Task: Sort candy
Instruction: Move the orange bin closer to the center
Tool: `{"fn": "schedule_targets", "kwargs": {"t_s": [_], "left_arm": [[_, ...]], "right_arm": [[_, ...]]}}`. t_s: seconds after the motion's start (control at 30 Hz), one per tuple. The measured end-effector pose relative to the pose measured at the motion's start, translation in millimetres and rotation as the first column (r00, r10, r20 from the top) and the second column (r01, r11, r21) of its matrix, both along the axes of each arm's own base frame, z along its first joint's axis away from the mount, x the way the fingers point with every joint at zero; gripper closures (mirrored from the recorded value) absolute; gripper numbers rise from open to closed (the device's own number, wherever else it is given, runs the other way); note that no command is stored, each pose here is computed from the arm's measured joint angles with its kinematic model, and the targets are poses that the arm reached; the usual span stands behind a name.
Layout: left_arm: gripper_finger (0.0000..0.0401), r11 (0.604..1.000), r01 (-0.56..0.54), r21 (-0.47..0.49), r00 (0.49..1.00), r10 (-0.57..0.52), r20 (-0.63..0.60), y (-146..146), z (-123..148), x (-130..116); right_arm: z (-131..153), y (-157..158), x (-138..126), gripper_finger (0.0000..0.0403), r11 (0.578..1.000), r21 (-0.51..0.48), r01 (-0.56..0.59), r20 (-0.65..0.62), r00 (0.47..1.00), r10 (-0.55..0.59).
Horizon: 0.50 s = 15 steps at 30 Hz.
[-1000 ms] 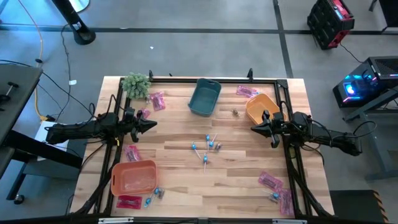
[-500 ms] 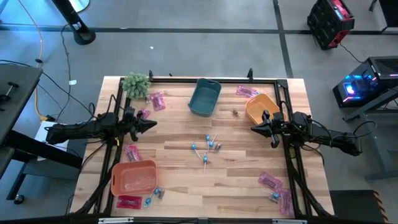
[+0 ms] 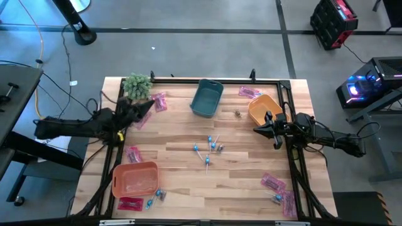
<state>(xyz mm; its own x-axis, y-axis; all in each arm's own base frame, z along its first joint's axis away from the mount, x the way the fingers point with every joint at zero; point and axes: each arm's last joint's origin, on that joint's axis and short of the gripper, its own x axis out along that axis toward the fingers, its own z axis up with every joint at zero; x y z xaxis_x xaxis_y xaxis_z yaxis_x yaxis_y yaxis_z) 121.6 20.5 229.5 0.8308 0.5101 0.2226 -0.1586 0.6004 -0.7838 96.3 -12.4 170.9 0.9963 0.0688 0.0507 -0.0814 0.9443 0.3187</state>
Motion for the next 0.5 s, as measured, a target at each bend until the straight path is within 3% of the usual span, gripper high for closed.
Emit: {"fn": "schedule_targets", "kwargs": {"t_s": [0.17,0.27,0.33,0.4,0.43,0.5], "left_arm": [[0.0401,0.991,0.133,0.012,0.99,-0.132,-0.057,-2.6,38.1,38.2],[0.0401,0.981,0.169,0.095,0.979,-0.157,-0.128,-4.3,59.1,64.6],[0.0401,0.967,0.19,0.167,0.97,-0.158,-0.187,-4.6,70.5,80.9],[0.0401,0.944,0.234,0.232,0.948,-0.169,-0.269,-4.1,79.5,94.4],[0.0401,0.929,0.271,0.251,0.93,-0.186,-0.316,-3.7,83.6,99.6],[0.0401,0.897,0.37,0.242,0.875,-0.25,-0.414,-3.7,93.9,105.9]], "right_arm": [[3.9,-4.5,-0.3,0.0403,0.986,-0.038,0.16,0.045,0.986,-0.158],[22.0,-8.5,-4.5,0.0403,0.948,0.161,0.274,0.221,0.926,-0.305],[34.9,-12.6,-11.1,0.0403,0.866,0.37,0.336,0.338,0.82,-0.462],[42.9,-15.6,-17.6,0.0403,0.764,0.572,0.298,0.396,0.715,-0.576],[44.8,-16.4,-19.4,0.0403,0.733,0.62,0.281,0.407,0.683,-0.606],[47.6,-15.0,-19.3,0.0403,0.755,0.619,0.218,0.435,0.706,-0.56]]}}
